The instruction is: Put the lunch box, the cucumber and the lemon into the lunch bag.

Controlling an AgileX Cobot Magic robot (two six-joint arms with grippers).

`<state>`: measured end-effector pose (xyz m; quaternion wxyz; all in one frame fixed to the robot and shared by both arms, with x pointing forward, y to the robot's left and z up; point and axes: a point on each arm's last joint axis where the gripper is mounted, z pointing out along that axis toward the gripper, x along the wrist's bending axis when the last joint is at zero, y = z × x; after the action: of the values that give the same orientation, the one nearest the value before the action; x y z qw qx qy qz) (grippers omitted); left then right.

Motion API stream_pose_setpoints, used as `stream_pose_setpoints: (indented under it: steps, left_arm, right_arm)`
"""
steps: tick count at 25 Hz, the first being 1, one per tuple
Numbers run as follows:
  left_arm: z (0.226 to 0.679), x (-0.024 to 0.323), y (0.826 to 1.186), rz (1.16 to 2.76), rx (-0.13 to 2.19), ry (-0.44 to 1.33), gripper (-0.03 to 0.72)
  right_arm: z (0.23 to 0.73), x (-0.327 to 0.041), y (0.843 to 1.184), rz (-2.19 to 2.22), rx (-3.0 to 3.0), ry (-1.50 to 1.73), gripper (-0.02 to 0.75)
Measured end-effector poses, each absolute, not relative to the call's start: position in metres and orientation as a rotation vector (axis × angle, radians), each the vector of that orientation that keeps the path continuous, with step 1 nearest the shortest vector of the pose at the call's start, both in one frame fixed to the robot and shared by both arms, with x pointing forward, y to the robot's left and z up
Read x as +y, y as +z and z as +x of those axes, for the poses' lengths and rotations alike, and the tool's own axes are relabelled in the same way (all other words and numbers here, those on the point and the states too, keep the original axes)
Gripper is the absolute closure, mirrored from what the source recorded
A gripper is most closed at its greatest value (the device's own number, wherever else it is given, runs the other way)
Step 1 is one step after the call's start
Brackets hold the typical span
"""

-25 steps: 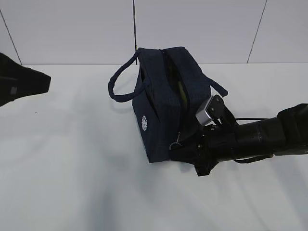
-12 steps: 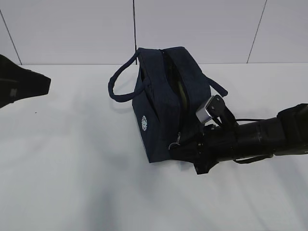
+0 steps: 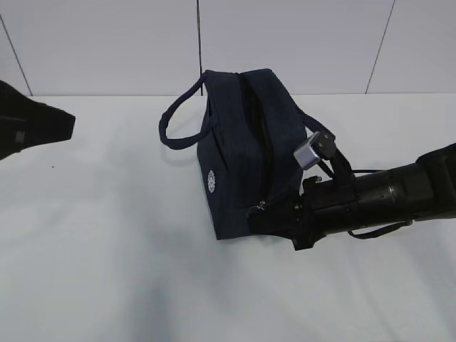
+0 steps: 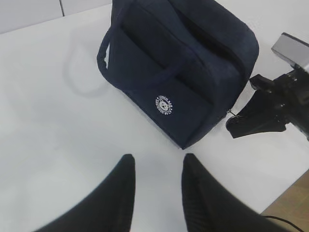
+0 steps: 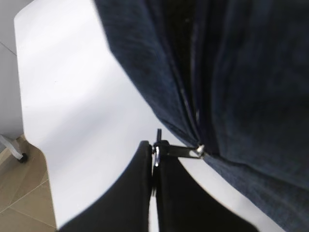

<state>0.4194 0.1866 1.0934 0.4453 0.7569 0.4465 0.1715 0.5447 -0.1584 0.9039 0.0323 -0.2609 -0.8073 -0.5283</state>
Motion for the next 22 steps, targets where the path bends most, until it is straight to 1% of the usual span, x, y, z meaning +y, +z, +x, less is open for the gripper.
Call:
stream_pose_setpoints:
  steps: [11,18,22]
  left_arm:
    - [0.419,0.187,1.093,1.875,1.106,0.425,0.453]
    - [0.419,0.187,1.093,1.875,1.106,0.425,0.453]
    - [0.419,0.187,1.093,1.875,1.106,0.425,0.453]
  right_arm:
    - [0.533,-0.157,0.933,-0.699,-2.445,-1.630,0.737]
    - [0.526,-0.155,0.949,-0.639,-2.390,-1.674,0.737]
    - [0.523,-0.156,0.965,-0.609,-2.397,-1.716,0.737]
